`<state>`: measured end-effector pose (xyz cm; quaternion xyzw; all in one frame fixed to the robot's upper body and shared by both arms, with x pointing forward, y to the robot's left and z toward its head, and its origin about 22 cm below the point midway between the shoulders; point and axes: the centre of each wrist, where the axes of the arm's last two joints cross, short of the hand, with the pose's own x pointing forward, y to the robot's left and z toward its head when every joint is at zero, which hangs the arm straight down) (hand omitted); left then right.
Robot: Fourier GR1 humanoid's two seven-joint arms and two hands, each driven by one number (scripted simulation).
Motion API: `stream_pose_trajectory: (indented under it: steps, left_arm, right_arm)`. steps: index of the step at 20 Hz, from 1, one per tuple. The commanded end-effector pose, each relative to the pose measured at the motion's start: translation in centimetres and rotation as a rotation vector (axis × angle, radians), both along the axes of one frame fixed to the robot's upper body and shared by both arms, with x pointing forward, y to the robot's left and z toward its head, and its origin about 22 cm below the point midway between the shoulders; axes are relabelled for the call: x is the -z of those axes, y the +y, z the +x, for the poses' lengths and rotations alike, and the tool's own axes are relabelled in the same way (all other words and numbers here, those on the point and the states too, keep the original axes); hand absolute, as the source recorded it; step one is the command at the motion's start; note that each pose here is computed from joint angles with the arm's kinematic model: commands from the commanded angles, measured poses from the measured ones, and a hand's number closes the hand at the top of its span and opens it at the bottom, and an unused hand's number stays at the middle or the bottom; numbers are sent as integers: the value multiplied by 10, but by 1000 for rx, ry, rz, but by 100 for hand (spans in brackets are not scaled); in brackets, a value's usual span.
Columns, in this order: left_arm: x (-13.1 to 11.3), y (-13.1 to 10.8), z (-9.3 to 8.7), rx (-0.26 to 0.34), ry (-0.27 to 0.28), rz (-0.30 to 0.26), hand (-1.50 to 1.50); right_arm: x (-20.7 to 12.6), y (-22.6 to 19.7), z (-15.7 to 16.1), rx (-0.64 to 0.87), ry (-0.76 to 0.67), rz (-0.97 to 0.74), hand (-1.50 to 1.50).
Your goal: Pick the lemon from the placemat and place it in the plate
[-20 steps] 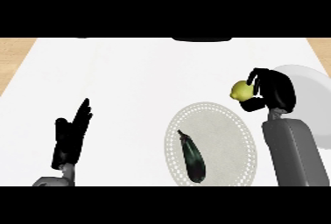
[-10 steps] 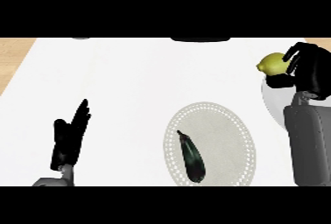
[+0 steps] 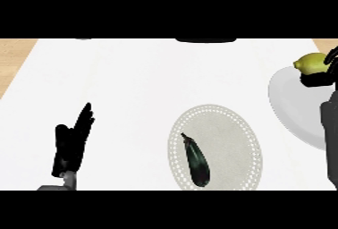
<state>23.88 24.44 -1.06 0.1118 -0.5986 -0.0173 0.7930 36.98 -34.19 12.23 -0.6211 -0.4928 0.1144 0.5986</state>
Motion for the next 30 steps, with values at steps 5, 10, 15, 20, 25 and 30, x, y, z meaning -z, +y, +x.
stream_pose_trajectory:
  steps: [5, 10, 15, 20, 25, 30]
  left_arm:
    - [-6, 8, 4, 5, -6, 10, 0]
    - [-2, 5, 8, 0, -9, -3, 0]
    - [-2, -6, 12, 19, -5, -4, 0]
    - [-6, -8, 24, 15, 1, 17, 0]
    - [-5, 4, 12, 8, 4, -10, 0]
    - [2, 20, 8, -27, 8, 28, 0]
  right_arm:
    - [8, -64, 10, 57, 83, 24, 150]
    - [51, -87, -6, 16, 238, 147, 150]
    - [71, -95, -11, -46, 433, 262, 150]
    - [85, -112, -24, -132, 443, 302, -150]
    - [70, -117, -21, -288, 202, 356, -150]
    - [69, -122, -26, -291, -221, 552, -150]
